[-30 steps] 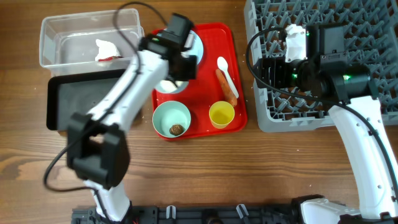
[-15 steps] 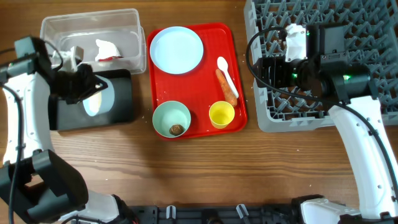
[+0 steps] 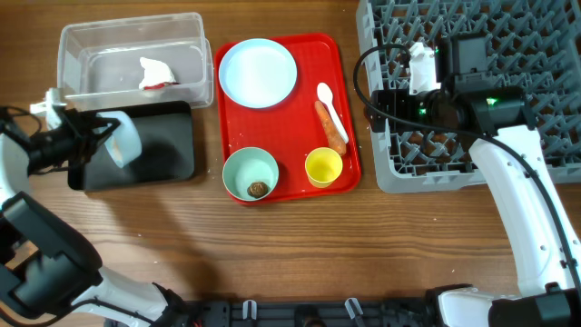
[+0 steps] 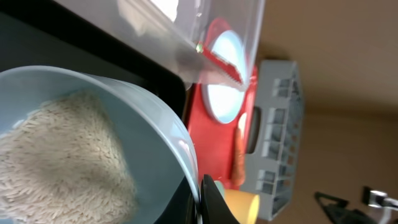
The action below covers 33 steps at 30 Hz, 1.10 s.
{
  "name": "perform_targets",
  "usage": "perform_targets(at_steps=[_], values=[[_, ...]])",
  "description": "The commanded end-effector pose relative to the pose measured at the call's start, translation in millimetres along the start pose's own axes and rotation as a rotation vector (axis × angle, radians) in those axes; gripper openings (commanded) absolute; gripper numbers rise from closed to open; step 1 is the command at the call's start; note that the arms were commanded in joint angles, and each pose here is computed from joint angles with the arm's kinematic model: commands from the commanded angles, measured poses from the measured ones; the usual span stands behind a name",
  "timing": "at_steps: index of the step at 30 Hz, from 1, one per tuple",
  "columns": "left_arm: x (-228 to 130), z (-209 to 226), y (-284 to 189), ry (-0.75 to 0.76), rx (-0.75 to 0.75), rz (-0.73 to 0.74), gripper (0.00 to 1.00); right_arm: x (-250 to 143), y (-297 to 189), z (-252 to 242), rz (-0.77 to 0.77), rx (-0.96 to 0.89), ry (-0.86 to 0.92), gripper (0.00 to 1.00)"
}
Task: Sort waste into correct bins and load items into the dishwasher rack
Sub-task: 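Tip the rice bowl over the black tray with the left gripper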
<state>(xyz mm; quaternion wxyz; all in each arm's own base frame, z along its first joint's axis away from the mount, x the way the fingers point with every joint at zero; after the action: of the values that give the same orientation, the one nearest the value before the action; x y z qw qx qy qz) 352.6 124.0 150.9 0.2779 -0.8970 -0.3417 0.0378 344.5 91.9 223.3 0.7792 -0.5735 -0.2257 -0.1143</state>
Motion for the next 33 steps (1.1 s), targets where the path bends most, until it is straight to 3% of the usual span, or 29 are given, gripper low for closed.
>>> perform_targets(at_steps=[1, 13, 21, 33], values=[[6.9, -8.1, -16.6, -0.005, -0.141, -0.048, 0.04, -7.2, 7.7, 1.3, 0.035, 0.016, 0.02, 1.0], [23.9, 43.0, -22.5, -0.115, -0.191, -0.098, 0.04, -9.8, 7.6, 1.1, 0.046, 0.015, 0.023, 1.0], [33.6, 21.2, -53.4, -0.126, -0.436, -0.176, 0.04, -12.0, 7.4, 1.1, 0.056, 0.015, 0.027, 1.0], [33.2, 6.8, -60.9, -0.16, -0.546, -0.174, 0.04, -12.4, 7.4, 1.6, 0.058, 0.018, 0.053, 1.0]])
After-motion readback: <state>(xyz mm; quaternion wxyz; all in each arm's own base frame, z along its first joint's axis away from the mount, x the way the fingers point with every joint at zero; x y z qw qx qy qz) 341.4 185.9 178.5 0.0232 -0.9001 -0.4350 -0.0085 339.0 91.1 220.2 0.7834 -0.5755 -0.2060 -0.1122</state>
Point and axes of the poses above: each gripper's point midway between its finger pads, its own y axis out along the fingers, its own z axis along the line the jaws close on, x = y × z, the point moved 2 cm from there along -y, back along the fingers, and after that the axes turned 2 degrees about -y, right-handed, at the moved point
